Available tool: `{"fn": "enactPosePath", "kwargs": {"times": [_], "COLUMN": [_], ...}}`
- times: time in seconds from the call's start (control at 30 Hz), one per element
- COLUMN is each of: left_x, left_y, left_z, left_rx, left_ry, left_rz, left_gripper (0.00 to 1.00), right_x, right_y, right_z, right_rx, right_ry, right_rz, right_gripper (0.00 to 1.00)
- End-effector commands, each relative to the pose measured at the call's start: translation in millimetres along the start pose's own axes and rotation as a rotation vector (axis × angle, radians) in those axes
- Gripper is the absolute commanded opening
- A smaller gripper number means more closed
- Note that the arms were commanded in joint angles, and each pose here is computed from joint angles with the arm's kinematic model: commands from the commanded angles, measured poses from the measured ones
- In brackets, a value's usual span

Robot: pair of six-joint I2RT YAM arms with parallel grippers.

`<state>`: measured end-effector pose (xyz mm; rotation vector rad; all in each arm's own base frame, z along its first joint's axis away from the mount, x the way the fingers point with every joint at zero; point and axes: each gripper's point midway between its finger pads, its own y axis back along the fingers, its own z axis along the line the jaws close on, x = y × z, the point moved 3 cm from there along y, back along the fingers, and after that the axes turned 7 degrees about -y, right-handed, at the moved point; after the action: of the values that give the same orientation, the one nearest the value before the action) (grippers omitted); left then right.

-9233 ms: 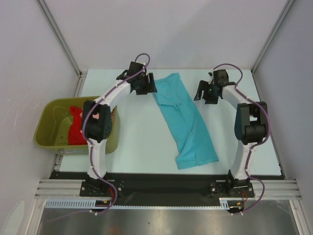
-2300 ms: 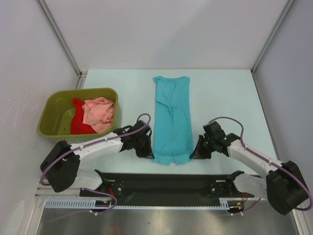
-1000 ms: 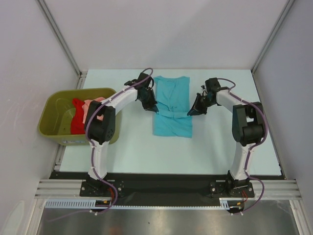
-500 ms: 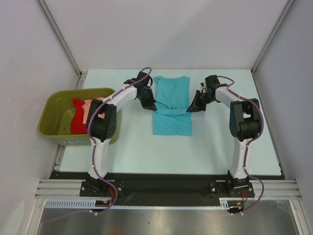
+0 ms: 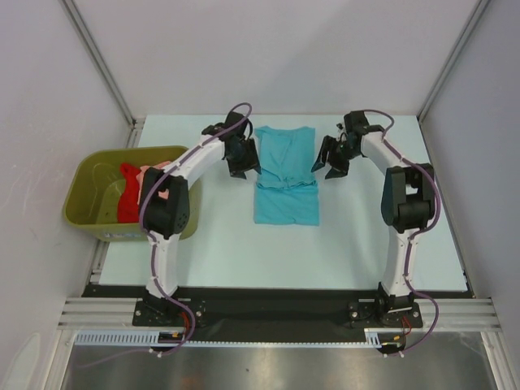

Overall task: Fold and stack the t-shirts
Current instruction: Fold the tshirt

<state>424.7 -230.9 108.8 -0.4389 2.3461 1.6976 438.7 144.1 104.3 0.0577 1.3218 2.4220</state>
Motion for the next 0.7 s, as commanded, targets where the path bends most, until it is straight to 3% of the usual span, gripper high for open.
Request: {"fn": "enactPosePath", "kwargs": {"times": [0.0,0.1,0.2,0.23,0.37,0.67], "left_x": [2,67,110,115,137,143], "left_y": [80,66,52,54,42,15], "left_z": [-24,-14,-2,1,9,12], "left_rx": [0.052,0.108,0.145,0.153,0.181,0.179], "left_ry": [-0.133,-0.153,-0.154,-0.153,-0.157,-0.102], "left_rz": [-0.148,-0.015,0.046,0.045,0.085,0.111], "left_gripper": [0.59,0.59,0.59,0.6,0.61,0.63], "right_x": [31,72,96,116,148,158], "right_y": [33,44,62,54,53,22], "right_z": [19,7,-3,-23,-36,-43], "right_rx": [0.102,0.127,0.058,0.067,-0.051,-0.129], "right_ry": [0.149,0.162,0.135,0.108,0.039,-0.073], "right_rz": [-0.02,0.006,-0.02,0.023,0.07,0.112], "right_gripper": [0.64,0.66,0.7,0.71,0.73,0.66]}}
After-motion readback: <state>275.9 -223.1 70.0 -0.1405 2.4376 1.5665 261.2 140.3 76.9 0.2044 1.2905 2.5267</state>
